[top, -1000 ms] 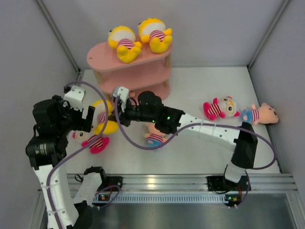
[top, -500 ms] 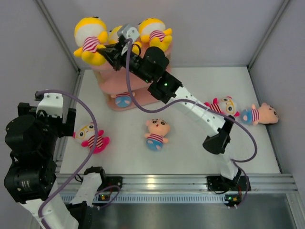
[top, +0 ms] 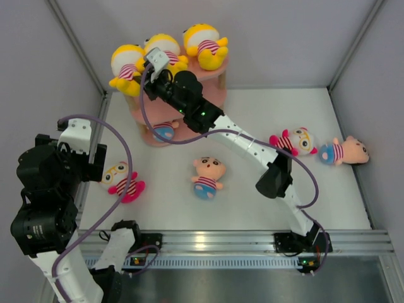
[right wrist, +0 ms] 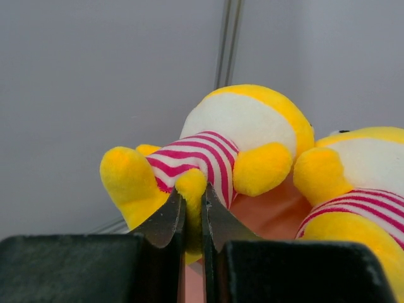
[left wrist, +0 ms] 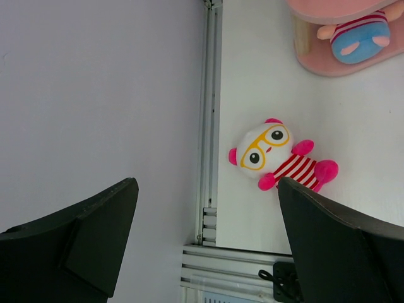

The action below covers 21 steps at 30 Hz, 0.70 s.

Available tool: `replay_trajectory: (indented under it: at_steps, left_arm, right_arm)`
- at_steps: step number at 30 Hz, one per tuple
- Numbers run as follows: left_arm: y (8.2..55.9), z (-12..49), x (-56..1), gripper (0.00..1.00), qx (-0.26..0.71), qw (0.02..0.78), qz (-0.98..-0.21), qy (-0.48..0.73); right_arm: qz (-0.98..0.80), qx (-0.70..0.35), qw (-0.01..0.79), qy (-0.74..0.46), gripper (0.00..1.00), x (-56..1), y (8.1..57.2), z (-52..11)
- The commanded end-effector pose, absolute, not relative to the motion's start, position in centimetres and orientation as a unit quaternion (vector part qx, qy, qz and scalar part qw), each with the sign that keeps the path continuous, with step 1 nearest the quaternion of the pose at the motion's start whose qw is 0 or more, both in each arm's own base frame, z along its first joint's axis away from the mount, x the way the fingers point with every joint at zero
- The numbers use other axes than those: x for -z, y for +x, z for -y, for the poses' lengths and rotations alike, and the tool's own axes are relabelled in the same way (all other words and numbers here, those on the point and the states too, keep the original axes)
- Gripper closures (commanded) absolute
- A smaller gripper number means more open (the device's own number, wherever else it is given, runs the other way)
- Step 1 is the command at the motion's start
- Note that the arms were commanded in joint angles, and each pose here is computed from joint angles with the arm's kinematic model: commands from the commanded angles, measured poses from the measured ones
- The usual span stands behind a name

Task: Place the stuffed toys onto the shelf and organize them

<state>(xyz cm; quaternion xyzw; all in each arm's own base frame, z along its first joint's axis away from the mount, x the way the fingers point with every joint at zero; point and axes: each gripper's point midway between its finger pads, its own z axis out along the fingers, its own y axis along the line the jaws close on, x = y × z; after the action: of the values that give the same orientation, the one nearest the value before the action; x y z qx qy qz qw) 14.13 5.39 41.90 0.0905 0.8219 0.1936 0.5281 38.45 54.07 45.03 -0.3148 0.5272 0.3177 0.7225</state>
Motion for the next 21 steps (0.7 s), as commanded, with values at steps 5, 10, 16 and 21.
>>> replay_trajectory:
  at_steps: [5, 10, 16, 21]
  left_arm:
    - [14.5, -5.0, -41.3, 0.01, -0.182, 0.525, -0.825, 0.100]
    - [14.6, -4.7, -40.9, 0.01, -0.174, 0.524, -0.827, 0.103]
    - [14.7, -4.6, -39.6, 0.02, -0.169, 0.511, -0.836, 0.109]
    - [14.7, -4.5, -39.4, 0.01, -0.166, 0.510, -0.836, 0.112]
  right_arm:
    - [-0.502, -0.333, 0.757, -0.253, 1.00, -49.2, 40.2, -51.6]
    - [-0.504, -0.328, 0.760, -0.246, 1.00, -49.1, 41.0, -51.2]
    - [-0.509, -0.325, 0.756, -0.253, 0.95, -48.4, 41.1, -51.2]
    - [-0.504, -0.332, 0.756, -0.253, 0.76, -49.0, 40.4, -50.9]
